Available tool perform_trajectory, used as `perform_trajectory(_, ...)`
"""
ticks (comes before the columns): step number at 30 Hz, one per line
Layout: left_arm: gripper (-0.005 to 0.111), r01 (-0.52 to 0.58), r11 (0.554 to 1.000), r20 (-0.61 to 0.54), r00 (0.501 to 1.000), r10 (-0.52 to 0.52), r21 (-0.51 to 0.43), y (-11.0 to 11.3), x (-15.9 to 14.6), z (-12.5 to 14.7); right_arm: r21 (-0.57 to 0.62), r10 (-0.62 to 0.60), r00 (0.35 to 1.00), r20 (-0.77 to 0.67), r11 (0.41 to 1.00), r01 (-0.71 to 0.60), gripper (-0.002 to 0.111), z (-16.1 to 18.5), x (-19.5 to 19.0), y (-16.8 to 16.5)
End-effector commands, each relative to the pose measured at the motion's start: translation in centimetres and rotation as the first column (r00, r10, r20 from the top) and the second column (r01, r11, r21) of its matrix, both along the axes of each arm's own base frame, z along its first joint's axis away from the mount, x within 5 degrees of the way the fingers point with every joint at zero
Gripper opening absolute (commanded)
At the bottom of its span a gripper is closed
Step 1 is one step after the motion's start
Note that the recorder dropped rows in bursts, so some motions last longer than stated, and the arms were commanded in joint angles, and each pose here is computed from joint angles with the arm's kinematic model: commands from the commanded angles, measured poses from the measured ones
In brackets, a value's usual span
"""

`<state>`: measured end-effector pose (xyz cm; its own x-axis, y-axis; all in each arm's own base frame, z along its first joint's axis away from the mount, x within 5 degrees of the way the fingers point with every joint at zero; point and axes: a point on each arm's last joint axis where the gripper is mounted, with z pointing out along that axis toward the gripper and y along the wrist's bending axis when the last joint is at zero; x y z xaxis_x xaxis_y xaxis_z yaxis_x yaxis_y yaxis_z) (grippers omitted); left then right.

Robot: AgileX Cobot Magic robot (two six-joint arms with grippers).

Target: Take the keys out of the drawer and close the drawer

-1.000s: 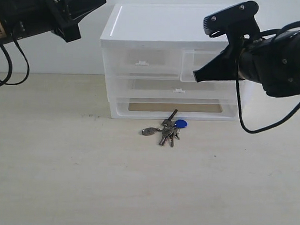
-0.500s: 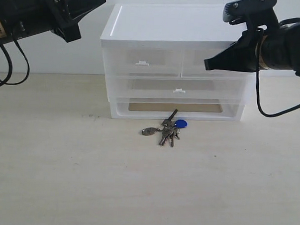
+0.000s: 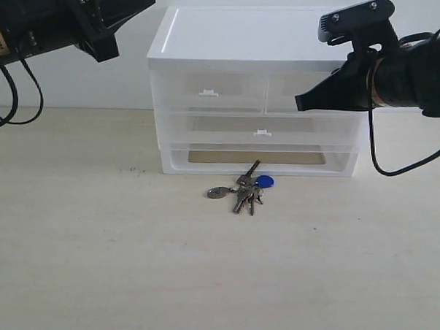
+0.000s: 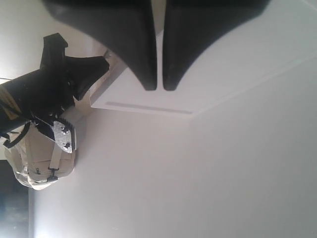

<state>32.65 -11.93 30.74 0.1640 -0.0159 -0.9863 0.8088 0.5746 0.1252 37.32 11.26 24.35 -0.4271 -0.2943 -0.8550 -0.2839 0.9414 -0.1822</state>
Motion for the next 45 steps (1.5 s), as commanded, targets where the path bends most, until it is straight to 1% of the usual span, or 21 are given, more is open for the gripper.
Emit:
perform_trajectory(1,0.004,-0.014,1.0,-0.011,1.0,0.014,-0.007,0.2,0.0,-0.2,-0.01,-0.032,0.999,-0.005,0.999,0.032,0.0,-0.7,0.9,-0.4)
perform_trajectory(6,0.004,-0.014,1.0,-0.01,1.0,0.014,-0.006,0.2,0.0,-0.2,0.065,0.085,0.995,-0.05,0.995,-0.082,0.0,-0.8,0.4,0.8)
perform_trajectory(8,0.004,-0.014,1.0,-0.01,1.0,0.014,-0.006,0.2,0.0,-0.2,0.078,0.101,0.993,-0.056,0.992,-0.097,0.0,-0.7,0.1,0.9)
perform_trajectory(9,0.004,-0.014,1.0,-0.01,1.0,0.014,-0.006,0.2,0.0,-0.2,0.077,0.105,0.992,-0.063,0.992,-0.1,0.0,-0.7,-0.8,0.8)
perform_trajectory(12,0.004,-0.014,1.0,-0.006,1.0,0.014,-0.003,0.2,0.0,-0.2,0.056,0.069,0.996,-0.061,0.996,-0.065,0.0,-0.4,-2.8,-0.3)
perform_trajectory(13,0.004,-0.014,1.0,-0.006,1.0,0.014,-0.003,0.2,0.0,-0.2,0.046,0.034,0.998,-0.048,0.998,-0.032,0.0,0.0,-3.6,-0.9)
perform_trajectory(14,0.004,-0.014,1.0,-0.006,1.0,0.014,-0.003,0.2,0.0,-0.2,0.033,-0.001,0.999,-0.043,0.999,0.003,0.0,-0.1,-3.9,-1.3)
perform_trajectory(15,0.004,-0.014,1.0,-0.006,1.0,0.014,-0.003,0.2,0.0,-0.2,0.004,-0.09,0.996,-0.021,0.996,0.09,0.0,-0.1,-3.9,-2.2)
perform_trajectory(16,0.004,-0.014,1.0,-0.005,1.0,0.014,-0.002,0.2,0.0,-0.2,-0.004,-0.148,0.989,-0.007,0.989,0.148,0.0,-0.2,-3.8,-2.7)
perform_trajectory(18,0.004,-0.013,1.0,-0.005,1.0,0.013,0.0,0.1,0.0,-0.2,-0.015,-0.162,0.987,-0.002,0.987,0.162,0.0,-0.3,-3.2,-2.7)
perform_trajectory(24,0.004,-0.013,1.0,-0.005,1.0,0.013,0.0,0.1,0.0,-0.2,-0.035,-0.147,0.989,-0.012,0.989,0.146,0.0,-1.3,-0.9,-1.9)
perform_trajectory(26,0.004,-0.014,1.0,-0.005,1.0,0.014,-0.002,0.2,0.0,-0.2,-0.018,-0.127,0.992,-0.011,0.992,0.126,0.0,-1.1,-0.3,-1.5)
perform_trajectory(31,0.004,-0.015,1.0,-0.004,1.0,0.015,-0.003,0.2,0.0,-0.2,-0.014,-0.132,0.991,0.015,0.991,0.132,0.0,-0.4,0.2,-1.4)
perform_trajectory(36,0.004,-0.015,1.0,-0.004,1.0,0.015,-0.003,0.2,0.0,-0.2,-0.002,-0.107,0.994,0.004,0.994,0.107,0.0,-0.5,0.1,-1.2)
perform_trajectory(39,0.004,-0.015,1.0,-0.004,1.0,0.015,-0.003,0.2,0.0,-0.2,0.026,-0.081,0.997,-0.004,0.996,0.081,0.0,-0.2,-0.2,-1.0)
perform_trajectory(45,0.004,-0.015,1.0,-0.004,1.0,0.015,-0.003,0.2,0.0,-0.2,0.041,-0.073,0.997,0.021,0.997,0.072,0.0,1.6,-3.1,-1.8)
